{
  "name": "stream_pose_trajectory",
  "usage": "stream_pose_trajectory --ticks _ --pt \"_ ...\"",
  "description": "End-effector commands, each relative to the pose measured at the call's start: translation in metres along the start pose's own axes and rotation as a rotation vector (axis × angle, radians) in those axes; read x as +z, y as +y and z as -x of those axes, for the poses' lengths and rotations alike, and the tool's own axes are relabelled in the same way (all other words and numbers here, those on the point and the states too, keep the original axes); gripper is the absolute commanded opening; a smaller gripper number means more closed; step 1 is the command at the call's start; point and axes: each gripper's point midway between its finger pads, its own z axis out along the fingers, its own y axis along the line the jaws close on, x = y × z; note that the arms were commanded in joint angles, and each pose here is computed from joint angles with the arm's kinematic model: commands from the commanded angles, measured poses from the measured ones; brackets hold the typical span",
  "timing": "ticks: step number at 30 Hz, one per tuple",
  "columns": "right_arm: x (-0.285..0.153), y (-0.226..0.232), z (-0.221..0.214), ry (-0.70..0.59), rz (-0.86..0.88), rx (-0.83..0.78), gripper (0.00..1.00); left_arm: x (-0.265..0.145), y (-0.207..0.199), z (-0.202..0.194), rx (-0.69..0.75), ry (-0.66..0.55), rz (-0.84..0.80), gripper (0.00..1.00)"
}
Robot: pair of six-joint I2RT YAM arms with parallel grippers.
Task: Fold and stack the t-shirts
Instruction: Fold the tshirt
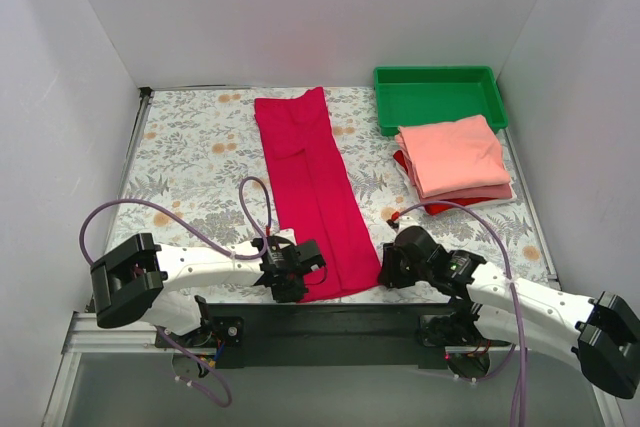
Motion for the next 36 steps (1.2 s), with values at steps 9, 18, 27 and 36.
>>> stream_pose_trajectory --ticks 9,18,27,36 --pt "-0.001 0.024 -0.021 0.070 0.164 0.046 0.01 0.007 0.022 0.004 -0.171 -0.038 0.069 0.00" --pt "-0.011 0.060 -0.055 0.075 0.377 0.078 0.01 -0.006 0.032 -0.001 -0.116 -0.032 -0.021 0.00" --pt "-0.018 0.071 -0.007 -0.077 0.290 0.012 0.01 -0.028 0.007 0.022 -0.163 -0.123 -0.113 0.00" --pt "-0.034 0.069 0.063 -0.278 0.146 -0.034 0.01 -0.046 -0.018 0.079 -0.250 -0.243 -0.142 0.00"
